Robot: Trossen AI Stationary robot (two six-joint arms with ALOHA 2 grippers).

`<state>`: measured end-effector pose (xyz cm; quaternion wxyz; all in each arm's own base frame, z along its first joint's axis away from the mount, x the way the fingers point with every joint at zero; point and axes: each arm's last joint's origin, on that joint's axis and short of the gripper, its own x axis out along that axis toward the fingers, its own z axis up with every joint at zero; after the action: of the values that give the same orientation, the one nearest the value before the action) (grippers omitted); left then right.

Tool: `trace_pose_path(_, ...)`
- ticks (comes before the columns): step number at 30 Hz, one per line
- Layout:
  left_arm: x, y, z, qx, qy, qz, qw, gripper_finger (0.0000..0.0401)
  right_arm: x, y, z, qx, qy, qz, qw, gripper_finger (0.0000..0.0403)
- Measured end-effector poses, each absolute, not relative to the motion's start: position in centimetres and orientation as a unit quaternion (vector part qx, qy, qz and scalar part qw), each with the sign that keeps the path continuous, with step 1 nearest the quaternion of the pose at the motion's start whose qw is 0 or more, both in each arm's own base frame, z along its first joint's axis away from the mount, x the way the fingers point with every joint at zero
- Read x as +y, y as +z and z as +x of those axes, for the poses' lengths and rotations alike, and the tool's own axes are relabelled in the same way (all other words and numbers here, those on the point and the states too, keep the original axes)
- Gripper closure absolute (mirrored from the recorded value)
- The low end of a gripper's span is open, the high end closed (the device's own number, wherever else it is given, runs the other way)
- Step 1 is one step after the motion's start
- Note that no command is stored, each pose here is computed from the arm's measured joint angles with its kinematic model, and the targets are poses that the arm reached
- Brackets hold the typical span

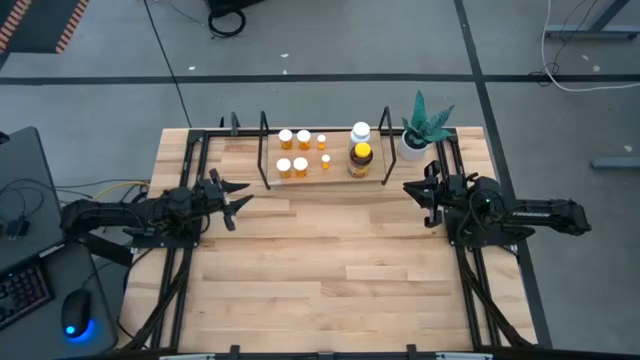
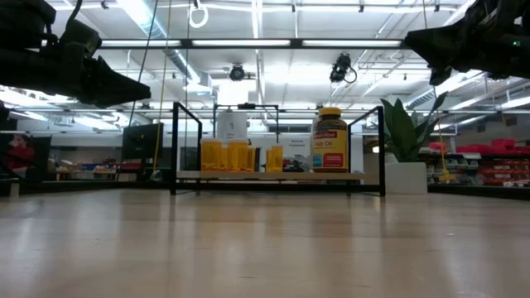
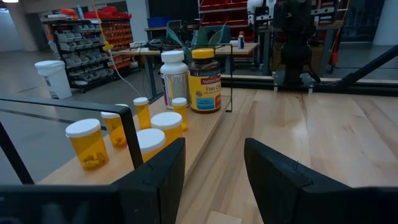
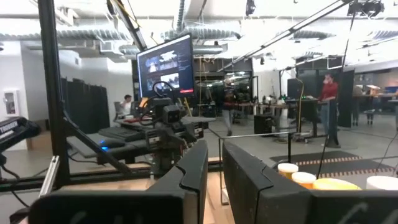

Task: Pick and place medicine bottles onto shelf by color
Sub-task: Return to Home Position

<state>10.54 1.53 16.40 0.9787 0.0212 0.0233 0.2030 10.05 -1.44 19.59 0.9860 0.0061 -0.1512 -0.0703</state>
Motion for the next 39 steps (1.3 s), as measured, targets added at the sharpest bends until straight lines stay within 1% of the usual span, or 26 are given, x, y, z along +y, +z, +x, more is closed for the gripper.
trace_pose_path(10, 1.5, 16.4, 10.5, 0.023, 0.203, 0.021, 0.979, 0.0229, -1.4, 19.6, 10.0, -0.154, -0.070, 0.011, 0.985, 0.0346)
trace_pose_path(14, 1.5, 16.4, 10.5, 0.023, 0.203, 0.021, 0.979, 0.0229, -1.4, 20.6, 9.7, -0.207, -0.071, 0.040, 0.975, 0.0346)
trace_pose_path(18, 1.5, 16.4, 10.5, 0.023, 0.203, 0.021, 0.979, 0.0229, -1.4, 21.6, 9.1, -0.267, -0.072, 0.036, 0.960, 0.0346)
trace_pose_path(21, 1.5, 16.4, 10.5, 0.023, 0.203, 0.021, 0.979, 0.0229, -1.5, 21.8, 9.0, -0.278, -0.096, 0.025, 0.955, 0.0346)
trace_pose_path(26, 1.5, 16.4, 10.5, 0.023, 0.203, 0.021, 0.979, 0.0229, -1.9, 20.9, 9.4, -0.219, -0.158, -0.009, 0.963, 0.0346)
trace_pose_path(30, 1.5, 16.4, 10.5, 0.023, 0.203, 0.021, 0.979, 0.0229, -2.1, 19.8, 9.8, -0.160, -0.190, -0.013, 0.969, 0.0346)
trace_pose_path(35, 1.5, 16.4, 10.5, 0.023, 0.203, 0.021, 0.979, 0.0229, -2.1, 18.3, 10.2, -0.079, -0.179, -0.007, 0.981, 0.0346)
trace_pose_path(39, 1.5, 16.4, 10.5, 0.023, 0.203, 0.021, 0.979, 0.0229, -2.0, 17.7, 10.3, -0.050, -0.162, 0.004, 0.986, 0.0346)
